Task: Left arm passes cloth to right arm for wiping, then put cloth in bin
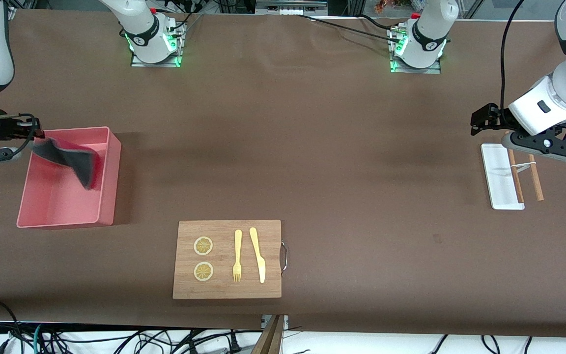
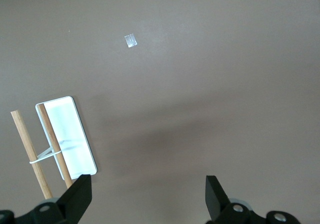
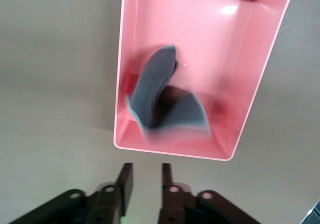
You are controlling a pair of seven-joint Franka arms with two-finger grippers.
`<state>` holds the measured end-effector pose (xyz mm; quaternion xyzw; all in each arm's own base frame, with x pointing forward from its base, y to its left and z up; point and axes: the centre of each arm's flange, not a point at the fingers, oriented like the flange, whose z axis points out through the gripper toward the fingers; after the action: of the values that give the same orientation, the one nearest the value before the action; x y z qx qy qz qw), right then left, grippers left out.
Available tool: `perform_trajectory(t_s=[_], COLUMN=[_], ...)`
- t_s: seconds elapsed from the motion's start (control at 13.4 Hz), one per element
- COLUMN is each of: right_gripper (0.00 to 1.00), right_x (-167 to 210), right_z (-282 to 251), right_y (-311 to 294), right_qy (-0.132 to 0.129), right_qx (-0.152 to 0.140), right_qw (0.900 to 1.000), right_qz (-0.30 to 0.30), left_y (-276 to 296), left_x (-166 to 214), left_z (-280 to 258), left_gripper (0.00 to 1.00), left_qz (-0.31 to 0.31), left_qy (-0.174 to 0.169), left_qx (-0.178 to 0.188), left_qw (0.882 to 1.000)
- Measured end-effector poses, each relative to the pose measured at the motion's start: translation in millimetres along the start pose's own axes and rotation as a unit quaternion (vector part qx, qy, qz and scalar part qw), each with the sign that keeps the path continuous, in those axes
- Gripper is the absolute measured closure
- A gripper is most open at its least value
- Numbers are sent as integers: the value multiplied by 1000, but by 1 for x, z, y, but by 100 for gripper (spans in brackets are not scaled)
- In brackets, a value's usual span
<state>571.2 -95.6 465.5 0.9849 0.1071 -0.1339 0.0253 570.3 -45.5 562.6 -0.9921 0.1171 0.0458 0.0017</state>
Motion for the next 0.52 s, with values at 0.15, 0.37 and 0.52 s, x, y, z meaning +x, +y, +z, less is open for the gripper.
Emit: perform_trajectory(t_s=[0.15,0.37,0.52], right_gripper=[40,7,0], right_x=[1,2,-1], right_z=[1,-3,-17], right_y=[0,1,-2], right_qy=[1,12,24], right_qx=[-1,-2,0], right_qw=[1000,1000,1000], right_qz=[0,3,20], left_y=[0,1,1], left_x=[0,0,0], left_z=[0,0,0], left_gripper=[0,0,0], left_qz=[0,1,1], left_qy=[0,0,0], left_qx=[0,0,0], left_qw=[1000,1000,1000])
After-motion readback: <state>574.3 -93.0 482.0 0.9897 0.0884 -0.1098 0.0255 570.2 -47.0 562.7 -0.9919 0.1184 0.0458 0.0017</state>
